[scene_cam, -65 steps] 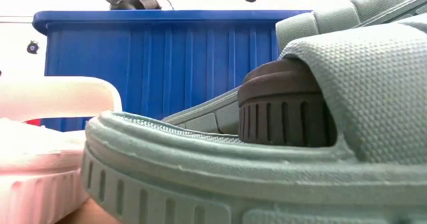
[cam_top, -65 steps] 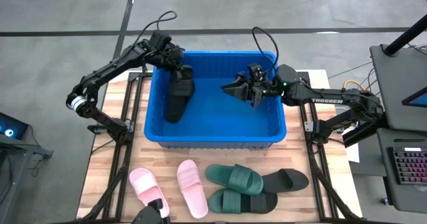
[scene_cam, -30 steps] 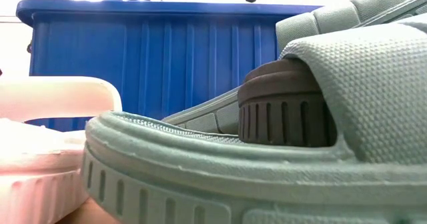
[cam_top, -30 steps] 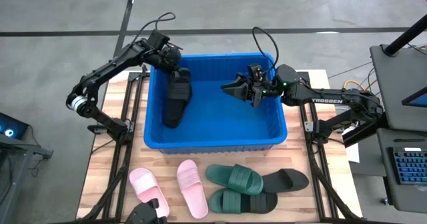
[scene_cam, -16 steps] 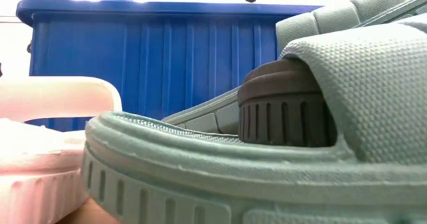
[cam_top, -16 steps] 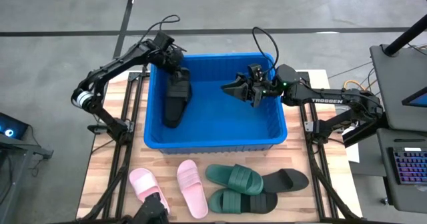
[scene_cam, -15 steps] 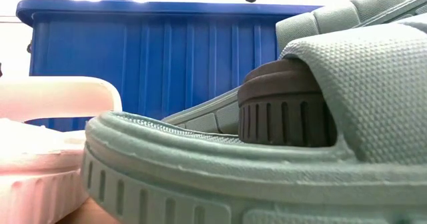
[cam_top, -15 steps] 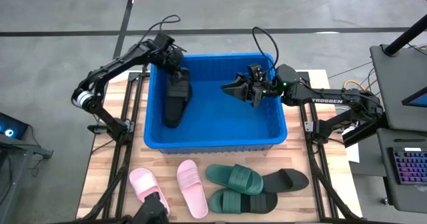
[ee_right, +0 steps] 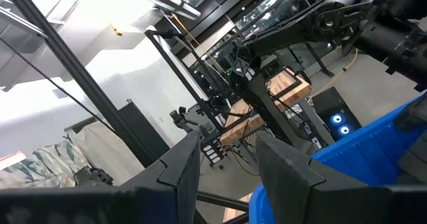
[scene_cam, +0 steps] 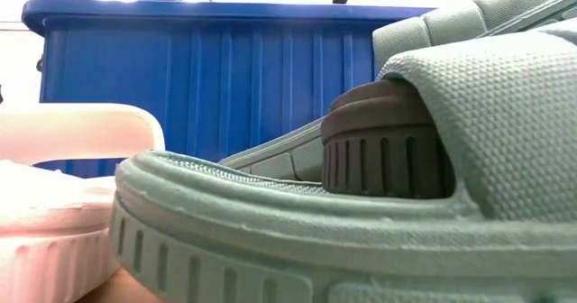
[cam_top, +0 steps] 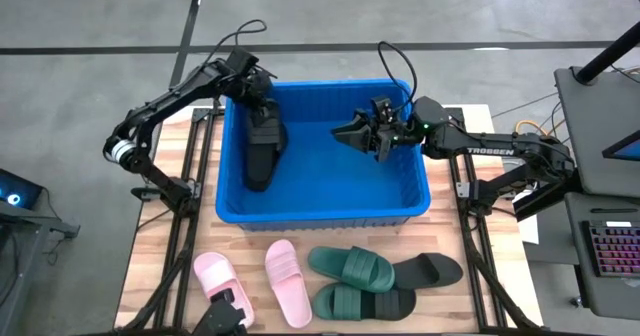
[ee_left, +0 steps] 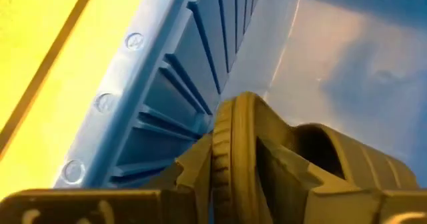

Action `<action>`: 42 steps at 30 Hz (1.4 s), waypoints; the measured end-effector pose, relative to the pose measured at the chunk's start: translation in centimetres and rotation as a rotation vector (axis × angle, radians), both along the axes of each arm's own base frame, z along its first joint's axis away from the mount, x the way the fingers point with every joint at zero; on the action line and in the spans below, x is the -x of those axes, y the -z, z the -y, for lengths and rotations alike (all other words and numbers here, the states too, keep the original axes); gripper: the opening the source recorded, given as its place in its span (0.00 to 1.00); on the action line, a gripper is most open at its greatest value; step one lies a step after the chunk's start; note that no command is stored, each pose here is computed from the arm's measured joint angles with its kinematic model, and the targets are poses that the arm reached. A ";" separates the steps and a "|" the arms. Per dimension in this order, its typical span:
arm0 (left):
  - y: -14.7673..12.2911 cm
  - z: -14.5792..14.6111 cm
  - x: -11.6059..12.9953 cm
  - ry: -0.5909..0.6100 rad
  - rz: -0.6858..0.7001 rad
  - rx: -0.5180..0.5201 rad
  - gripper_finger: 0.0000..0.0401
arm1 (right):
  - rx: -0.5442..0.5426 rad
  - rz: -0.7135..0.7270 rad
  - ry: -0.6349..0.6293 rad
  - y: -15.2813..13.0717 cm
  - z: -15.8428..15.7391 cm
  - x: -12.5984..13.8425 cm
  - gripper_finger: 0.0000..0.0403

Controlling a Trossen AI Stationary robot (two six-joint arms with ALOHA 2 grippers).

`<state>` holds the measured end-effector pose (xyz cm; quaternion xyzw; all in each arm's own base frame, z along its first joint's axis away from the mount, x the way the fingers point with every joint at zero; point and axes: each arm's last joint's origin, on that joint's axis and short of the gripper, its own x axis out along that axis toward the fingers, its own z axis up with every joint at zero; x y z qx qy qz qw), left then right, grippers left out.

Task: Pick and place slides into bin
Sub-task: Put the black slipper into the blue bin

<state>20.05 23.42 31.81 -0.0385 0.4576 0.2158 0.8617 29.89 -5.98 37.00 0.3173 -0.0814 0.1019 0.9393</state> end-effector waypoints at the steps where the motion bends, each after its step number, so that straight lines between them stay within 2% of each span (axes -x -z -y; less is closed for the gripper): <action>1: 0.0 0.0 0.0 0.004 -0.003 -0.006 0.26 | 0.000 0.000 0.000 0.0 0.0 0.0 0.34; 11: 0.0 0.0 0.1 0.017 -0.027 -0.020 0.19 | 0.000 0.000 0.000 0.0 0.0 0.0 0.34; 25: 0.1 0.0 0.1 0.006 -0.046 -0.029 0.19 | 0.000 0.000 0.000 0.0 0.0 0.0 0.34; 29: 0.1 0.0 0.2 0.005 -0.048 -0.029 0.25 | 0.000 0.000 0.000 0.0 0.0 0.0 0.34; 42: 0.1 0.0 0.2 -0.012 -0.066 -0.040 0.53 | 0.000 0.000 -0.001 0.0 0.0 0.0 0.34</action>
